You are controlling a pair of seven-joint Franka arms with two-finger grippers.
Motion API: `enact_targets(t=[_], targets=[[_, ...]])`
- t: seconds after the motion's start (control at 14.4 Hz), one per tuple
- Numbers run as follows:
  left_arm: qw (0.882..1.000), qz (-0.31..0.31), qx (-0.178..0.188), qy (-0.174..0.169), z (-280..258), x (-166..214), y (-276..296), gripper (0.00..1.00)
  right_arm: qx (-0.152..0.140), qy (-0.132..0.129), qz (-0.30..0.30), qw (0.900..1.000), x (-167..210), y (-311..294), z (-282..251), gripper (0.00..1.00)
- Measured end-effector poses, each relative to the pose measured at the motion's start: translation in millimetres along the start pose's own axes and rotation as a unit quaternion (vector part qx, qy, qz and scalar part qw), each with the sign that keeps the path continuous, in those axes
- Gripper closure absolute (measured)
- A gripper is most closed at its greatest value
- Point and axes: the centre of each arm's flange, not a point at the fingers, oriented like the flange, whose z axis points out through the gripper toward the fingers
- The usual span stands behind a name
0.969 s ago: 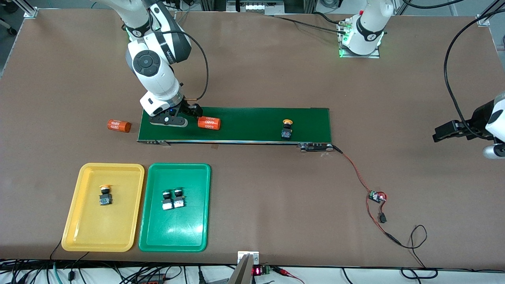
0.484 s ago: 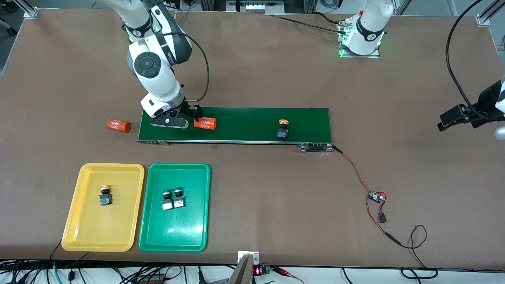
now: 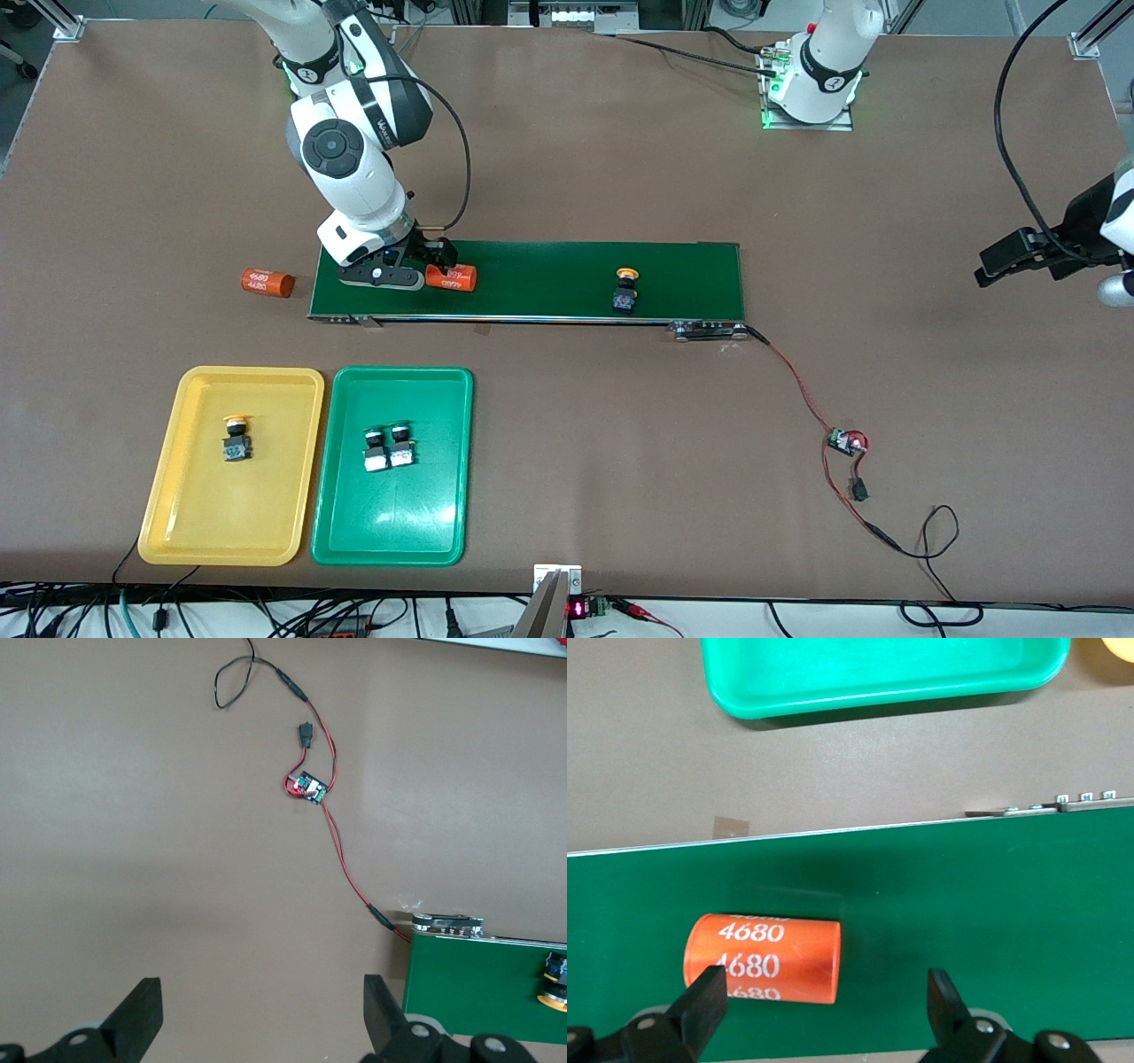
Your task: Sort buttons by color to trays
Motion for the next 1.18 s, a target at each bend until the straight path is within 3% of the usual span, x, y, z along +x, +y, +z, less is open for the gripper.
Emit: enact_targets(t=[1.18], targets=[[1.000,0.007,0.001,-0.010,-5.9,-3.0,-12.7,0.00,0.000,0.000,0.000,1.000,1.7,-1.1,1.7,0.00]])
